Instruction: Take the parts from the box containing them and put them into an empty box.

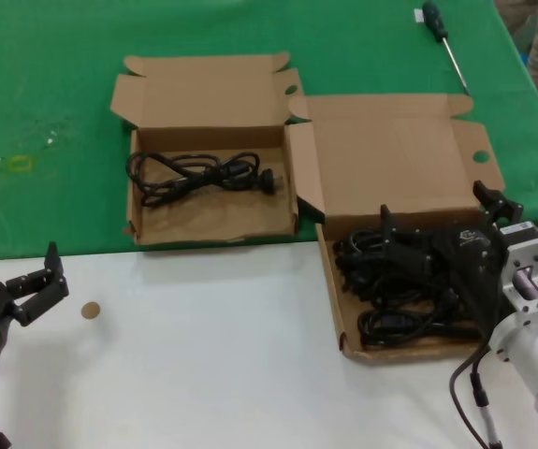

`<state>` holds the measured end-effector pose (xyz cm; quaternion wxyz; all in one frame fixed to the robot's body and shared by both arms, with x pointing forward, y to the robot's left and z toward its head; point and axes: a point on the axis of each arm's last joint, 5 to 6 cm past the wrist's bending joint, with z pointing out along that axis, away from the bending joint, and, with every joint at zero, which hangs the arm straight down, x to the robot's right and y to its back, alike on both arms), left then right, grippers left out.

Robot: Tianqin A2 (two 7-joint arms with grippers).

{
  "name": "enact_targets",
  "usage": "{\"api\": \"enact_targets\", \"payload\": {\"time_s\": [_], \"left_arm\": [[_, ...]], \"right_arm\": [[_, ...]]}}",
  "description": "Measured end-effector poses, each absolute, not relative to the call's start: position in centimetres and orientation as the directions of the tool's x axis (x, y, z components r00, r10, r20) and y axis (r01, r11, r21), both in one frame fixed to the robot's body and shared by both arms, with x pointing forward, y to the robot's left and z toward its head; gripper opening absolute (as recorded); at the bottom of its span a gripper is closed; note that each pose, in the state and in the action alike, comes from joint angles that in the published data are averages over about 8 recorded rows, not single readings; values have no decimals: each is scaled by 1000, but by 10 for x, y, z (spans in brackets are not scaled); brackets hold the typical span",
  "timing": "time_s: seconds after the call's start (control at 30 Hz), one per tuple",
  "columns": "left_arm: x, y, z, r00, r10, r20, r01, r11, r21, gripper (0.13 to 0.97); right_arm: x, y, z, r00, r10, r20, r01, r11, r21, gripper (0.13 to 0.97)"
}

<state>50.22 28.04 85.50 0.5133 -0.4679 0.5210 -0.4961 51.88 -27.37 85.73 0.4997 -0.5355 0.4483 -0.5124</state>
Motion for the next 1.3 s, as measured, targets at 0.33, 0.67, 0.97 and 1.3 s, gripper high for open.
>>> {"api": "enact_targets", "payload": {"time_s": [0.33, 0.67, 0.97, 1.3], "left_arm": [[502, 280, 855, -35, -997, -71, 22, 70, -997, 966], [502, 280, 855, -35, -997, -71, 22, 70, -997, 966], [502, 280, 855, -35, -997, -71, 22, 70, -997, 966], [502, 280, 855, -35, -997, -71, 22, 70, -997, 966]], "right_arm": [[517, -275, 857, 68, -993, 96, 30, -94, -995, 966], [517, -275, 857, 68, -993, 96, 30, -94, -995, 966], [517, -275, 857, 68, -993, 96, 30, -94, -995, 966], [517, -275, 857, 68, -993, 96, 30, -94, -995, 966]]}}
